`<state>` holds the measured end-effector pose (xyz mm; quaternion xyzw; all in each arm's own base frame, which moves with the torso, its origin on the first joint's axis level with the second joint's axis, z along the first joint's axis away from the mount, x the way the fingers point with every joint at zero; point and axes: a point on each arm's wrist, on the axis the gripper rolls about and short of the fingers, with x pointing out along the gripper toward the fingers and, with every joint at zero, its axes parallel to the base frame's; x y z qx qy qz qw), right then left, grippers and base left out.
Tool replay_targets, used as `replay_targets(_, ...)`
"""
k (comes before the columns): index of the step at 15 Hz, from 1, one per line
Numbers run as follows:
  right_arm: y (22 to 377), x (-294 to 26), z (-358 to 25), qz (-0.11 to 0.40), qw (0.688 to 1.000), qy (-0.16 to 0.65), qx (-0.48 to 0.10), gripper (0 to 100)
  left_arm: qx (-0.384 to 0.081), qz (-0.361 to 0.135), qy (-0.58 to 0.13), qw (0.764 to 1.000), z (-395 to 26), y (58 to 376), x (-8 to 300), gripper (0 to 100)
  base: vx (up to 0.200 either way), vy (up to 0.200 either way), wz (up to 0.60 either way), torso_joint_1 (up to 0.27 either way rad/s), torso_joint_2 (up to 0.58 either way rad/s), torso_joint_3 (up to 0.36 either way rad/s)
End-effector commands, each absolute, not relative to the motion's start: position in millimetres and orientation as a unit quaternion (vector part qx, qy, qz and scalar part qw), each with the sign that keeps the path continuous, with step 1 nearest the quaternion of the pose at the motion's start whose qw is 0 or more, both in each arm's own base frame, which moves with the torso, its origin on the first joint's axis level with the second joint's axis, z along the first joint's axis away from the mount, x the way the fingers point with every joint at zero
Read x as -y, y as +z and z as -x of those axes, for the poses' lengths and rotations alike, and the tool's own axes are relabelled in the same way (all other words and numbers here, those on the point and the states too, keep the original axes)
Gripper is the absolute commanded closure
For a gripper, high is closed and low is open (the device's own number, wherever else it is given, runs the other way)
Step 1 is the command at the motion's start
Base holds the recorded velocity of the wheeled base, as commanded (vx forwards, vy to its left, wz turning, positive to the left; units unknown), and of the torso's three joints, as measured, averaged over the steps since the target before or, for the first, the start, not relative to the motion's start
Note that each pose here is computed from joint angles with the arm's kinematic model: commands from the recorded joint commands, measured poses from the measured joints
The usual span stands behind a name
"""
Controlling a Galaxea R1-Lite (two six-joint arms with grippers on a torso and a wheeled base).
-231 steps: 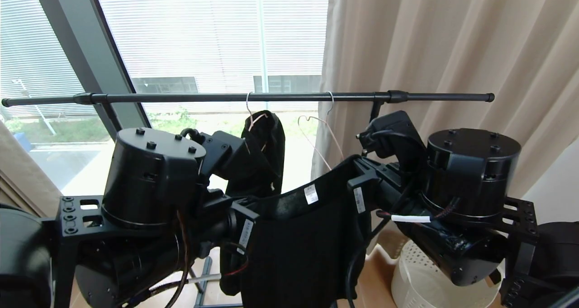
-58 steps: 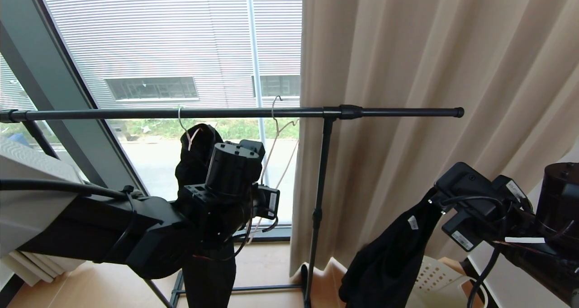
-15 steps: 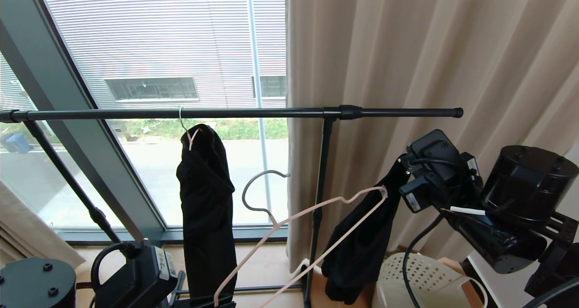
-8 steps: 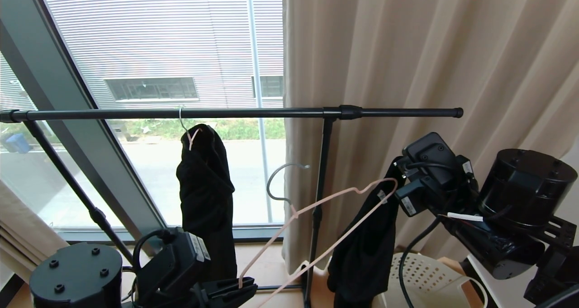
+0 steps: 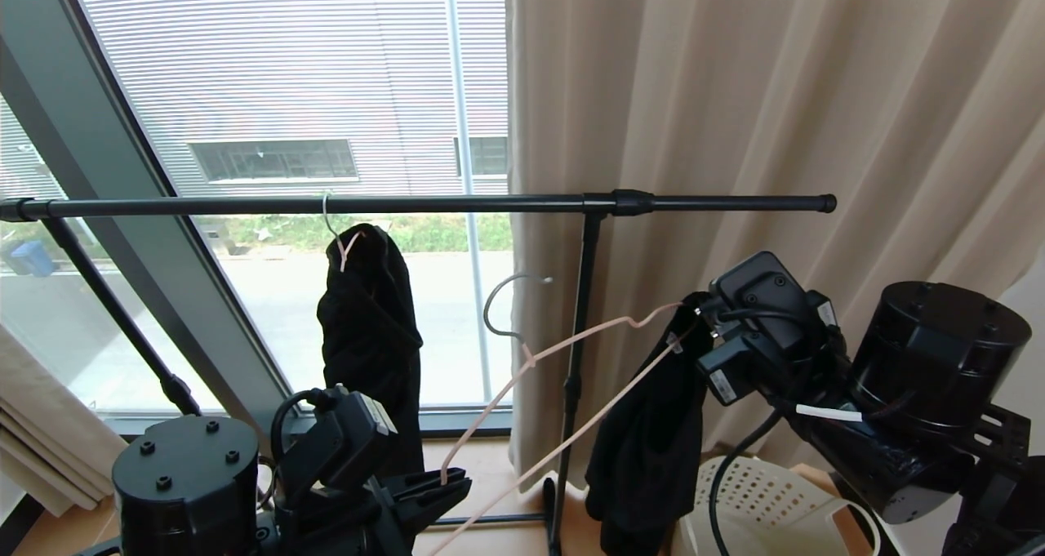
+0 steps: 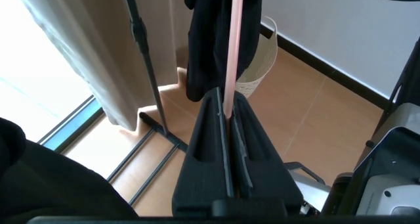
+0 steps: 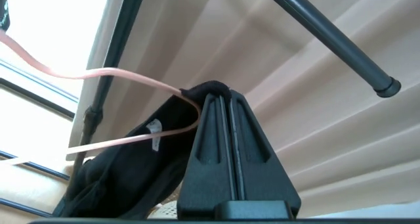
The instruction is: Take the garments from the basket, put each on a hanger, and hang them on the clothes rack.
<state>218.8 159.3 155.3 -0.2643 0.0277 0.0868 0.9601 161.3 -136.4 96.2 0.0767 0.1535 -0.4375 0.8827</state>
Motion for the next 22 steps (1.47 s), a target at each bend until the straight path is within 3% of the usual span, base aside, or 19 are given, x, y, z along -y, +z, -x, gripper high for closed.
replay_targets(1,155,-165,-214,0.265,0.959,0.100,-0.025,100,-0.158,-0.078,-0.438,0.882,-160,93,136,100,0.000,0.000,0.00,0.000,0.00,0.000)
replay_targets(7,158,-167,-222,0.242,0.966,0.088,-0.023,100,-0.172,-0.086,-0.441,0.877,-149,87,129,100,0.000,0.000,0.00,0.000,0.00,0.000)
replay_targets(17,154,-190,-192,0.240,0.958,0.155,-0.015,100,-0.172,-0.082,-0.440,0.878,-153,87,132,100,0.000,0.000,0.00,0.000,0.00,0.000)
replay_targets(22,165,-204,-187,0.198,0.966,0.168,0.003,100,-0.163,-0.086,-0.454,0.872,-146,86,134,100,0.000,0.000,0.00,0.000,0.00,0.000)
